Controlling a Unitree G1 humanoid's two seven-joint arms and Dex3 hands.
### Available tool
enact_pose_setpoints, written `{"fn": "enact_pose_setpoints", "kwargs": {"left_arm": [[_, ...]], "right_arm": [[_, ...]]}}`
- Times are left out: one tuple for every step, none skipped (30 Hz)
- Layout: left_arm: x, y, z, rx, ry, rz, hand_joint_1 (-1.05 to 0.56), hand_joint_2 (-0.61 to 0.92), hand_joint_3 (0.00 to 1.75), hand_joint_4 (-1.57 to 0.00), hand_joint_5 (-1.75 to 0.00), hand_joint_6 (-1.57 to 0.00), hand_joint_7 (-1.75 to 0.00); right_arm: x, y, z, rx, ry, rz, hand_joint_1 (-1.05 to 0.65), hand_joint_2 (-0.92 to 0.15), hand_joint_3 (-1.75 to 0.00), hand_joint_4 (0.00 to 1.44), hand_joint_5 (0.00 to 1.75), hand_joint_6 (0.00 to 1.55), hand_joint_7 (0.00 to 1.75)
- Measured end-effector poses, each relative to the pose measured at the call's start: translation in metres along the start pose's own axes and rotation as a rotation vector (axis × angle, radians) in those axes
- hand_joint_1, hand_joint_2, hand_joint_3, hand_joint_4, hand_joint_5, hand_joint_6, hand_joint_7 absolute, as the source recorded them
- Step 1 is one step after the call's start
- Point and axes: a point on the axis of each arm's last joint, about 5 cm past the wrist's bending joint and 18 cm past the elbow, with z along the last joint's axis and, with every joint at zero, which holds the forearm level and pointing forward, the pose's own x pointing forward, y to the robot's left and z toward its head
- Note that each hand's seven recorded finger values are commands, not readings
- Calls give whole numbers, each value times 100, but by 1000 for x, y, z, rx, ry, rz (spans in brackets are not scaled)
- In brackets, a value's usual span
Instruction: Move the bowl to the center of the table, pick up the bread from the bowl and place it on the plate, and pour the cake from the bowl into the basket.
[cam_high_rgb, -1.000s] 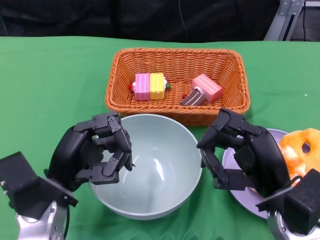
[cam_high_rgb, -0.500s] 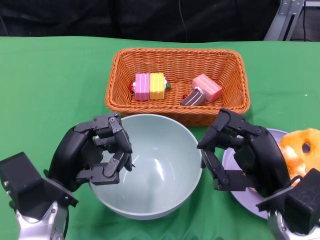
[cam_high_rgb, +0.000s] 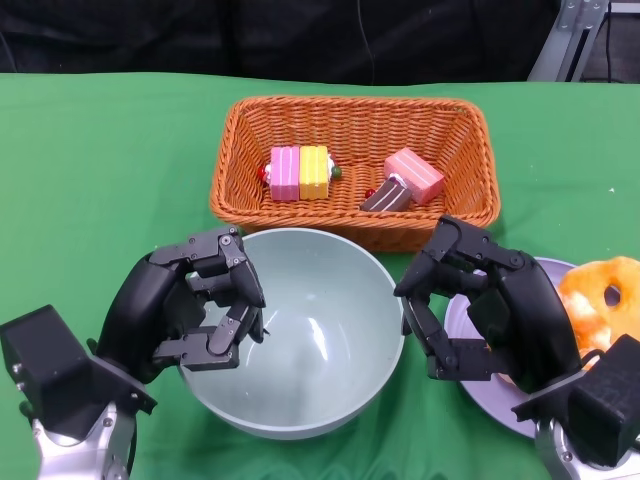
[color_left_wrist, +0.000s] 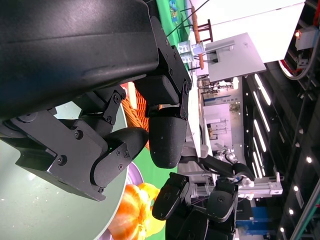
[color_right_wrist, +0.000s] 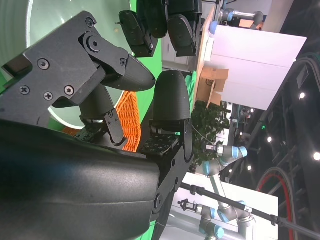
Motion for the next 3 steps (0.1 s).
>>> {"fn": "enact_pose_setpoints", "kwargs": {"left_arm": [[0,0,0,2,-1,1,-7,51,118,-81,-172,-81,-147],[0,0,-1,3,-2,2,-7,51,118,-81,-172,-81,-147],[0,0,-1,3,0,2,-7,51,118,-81,-172,-81,-147]], "right_arm": [[0,0,0,0,0,0,-19,-41,-124,77,167,63,148],[0,0,0,0,1,0,-19,-41,-124,77,167,63,147],[0,0,-1,0,2,0,-19,-41,-124,77,167,63,147]]}}
